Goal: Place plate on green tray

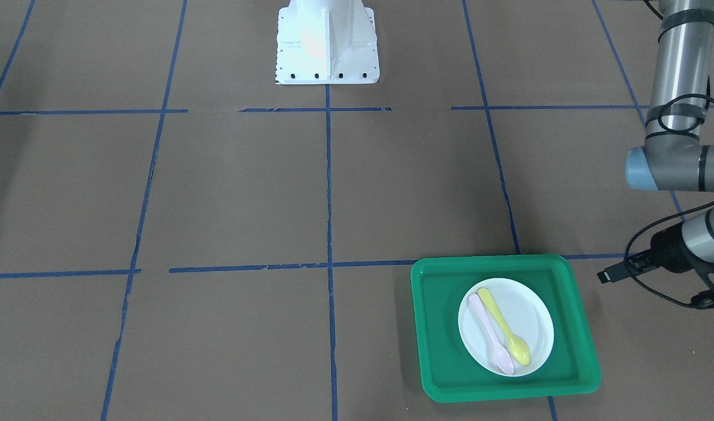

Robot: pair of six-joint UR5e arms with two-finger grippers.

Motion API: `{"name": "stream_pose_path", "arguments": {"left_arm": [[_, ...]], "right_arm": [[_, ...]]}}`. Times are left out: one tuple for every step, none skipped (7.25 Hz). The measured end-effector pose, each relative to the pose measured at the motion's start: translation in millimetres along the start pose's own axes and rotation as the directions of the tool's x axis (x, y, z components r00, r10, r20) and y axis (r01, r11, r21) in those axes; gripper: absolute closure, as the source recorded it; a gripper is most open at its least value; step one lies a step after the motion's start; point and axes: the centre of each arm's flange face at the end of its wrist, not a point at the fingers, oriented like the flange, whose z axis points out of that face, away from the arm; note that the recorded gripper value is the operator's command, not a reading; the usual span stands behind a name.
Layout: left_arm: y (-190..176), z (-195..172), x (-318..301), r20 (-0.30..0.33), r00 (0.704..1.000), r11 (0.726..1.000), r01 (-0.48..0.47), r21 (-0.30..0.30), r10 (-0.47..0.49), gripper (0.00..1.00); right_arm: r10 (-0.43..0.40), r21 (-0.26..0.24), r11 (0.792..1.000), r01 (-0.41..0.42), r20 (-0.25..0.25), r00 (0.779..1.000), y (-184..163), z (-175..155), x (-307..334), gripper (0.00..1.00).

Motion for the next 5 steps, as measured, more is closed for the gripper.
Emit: {"name": "stream_pose_path", "arguments": {"left_arm": [[29.2, -8.7, -44.2, 0.012, 0.999, 0.999, -0.052, -0.003, 0.052, 0.00], [61.1, -13.1, -80.8, 0.019, 0.995, 0.995, -0.097, -0.007, 0.097, 0.00], [87.1, -17.6, -107.2, 0.022, 0.992, 0.992, -0.125, -0.010, 0.125, 0.00], [115.6, -29.3, -131.0, 0.020, 0.992, 0.992, -0.124, 0.000, 0.124, 0.00], [156.2, -45.0, -151.7, 0.017, 0.994, 0.994, -0.111, 0.015, 0.111, 0.00]], "right_arm": [[0.000, 0.000, 1.000, 0.000, 0.000, 1.000, 0.0, 0.0, 0.0, 0.00], [0.000, 0.000, 1.000, 0.000, 0.000, 1.000, 0.0, 0.0, 0.0, 0.00], [0.000, 0.000, 1.000, 0.000, 0.000, 1.000, 0.0, 0.0, 0.0, 0.00], [0.000, 0.000, 1.000, 0.000, 0.000, 1.000, 0.0, 0.0, 0.0, 0.00], [0.000, 0.000, 1.000, 0.000, 0.000, 1.000, 0.0, 0.0, 0.0, 0.00]]}}
